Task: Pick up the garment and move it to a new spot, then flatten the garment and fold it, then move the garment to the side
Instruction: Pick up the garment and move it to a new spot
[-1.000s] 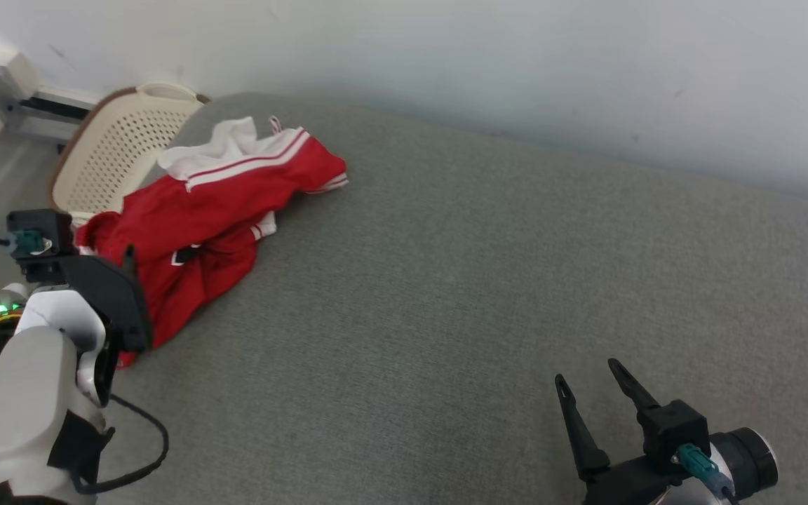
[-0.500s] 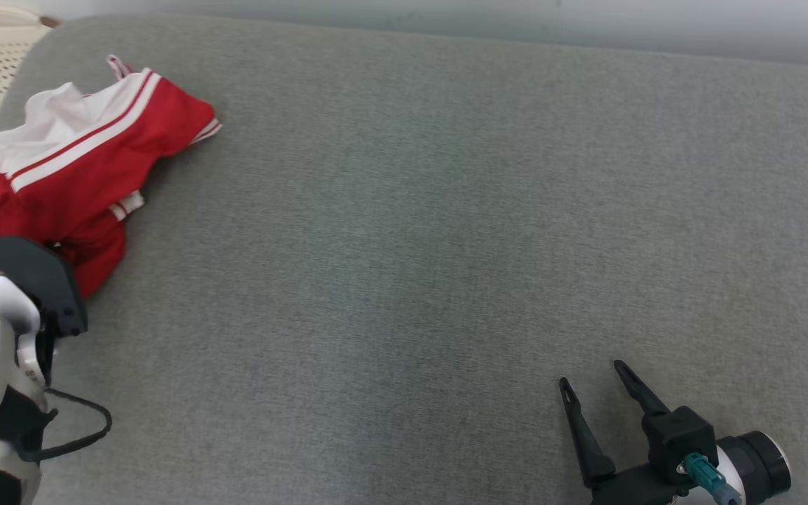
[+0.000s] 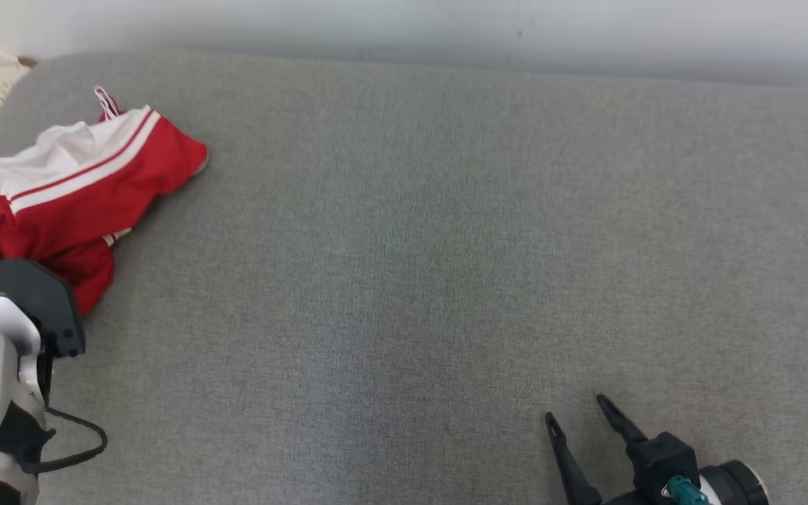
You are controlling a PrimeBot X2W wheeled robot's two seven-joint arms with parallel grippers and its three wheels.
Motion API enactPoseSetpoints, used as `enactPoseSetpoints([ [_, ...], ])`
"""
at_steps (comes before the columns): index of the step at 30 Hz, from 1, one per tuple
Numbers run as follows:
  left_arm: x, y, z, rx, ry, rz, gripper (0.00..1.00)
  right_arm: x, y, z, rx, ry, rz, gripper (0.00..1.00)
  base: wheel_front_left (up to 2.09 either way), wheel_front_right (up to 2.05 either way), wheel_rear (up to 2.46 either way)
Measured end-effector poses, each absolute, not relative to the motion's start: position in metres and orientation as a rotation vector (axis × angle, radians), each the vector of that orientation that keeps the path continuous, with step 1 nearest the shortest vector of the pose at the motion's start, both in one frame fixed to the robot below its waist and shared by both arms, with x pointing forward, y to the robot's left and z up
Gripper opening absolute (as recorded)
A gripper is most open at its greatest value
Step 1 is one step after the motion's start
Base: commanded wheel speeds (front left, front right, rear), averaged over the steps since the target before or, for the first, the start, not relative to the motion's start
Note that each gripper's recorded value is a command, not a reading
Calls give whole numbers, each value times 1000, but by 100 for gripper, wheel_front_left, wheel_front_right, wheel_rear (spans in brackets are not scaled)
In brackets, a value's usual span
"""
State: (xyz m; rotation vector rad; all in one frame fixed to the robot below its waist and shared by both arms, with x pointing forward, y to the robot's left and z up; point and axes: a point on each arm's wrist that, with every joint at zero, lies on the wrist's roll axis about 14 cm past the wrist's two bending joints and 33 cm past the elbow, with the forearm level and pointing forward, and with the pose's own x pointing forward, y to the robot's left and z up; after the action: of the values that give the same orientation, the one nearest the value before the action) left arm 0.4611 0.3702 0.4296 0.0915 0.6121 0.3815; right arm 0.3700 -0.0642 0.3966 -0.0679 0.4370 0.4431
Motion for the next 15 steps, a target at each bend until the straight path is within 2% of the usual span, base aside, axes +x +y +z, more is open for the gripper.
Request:
enactPoseSetpoints([
  [6,464,358,465,130,504,327,0,357,-65,407,-40,409,436,100,0,0,0],
  [9,468,335,500,154,413,248,0,337,-72,411,-8,403,412,100,0,0,0],
  [15,493,261,612,113,100,70,0,331,-90,443,5,289,350,100,0,0,0],
])
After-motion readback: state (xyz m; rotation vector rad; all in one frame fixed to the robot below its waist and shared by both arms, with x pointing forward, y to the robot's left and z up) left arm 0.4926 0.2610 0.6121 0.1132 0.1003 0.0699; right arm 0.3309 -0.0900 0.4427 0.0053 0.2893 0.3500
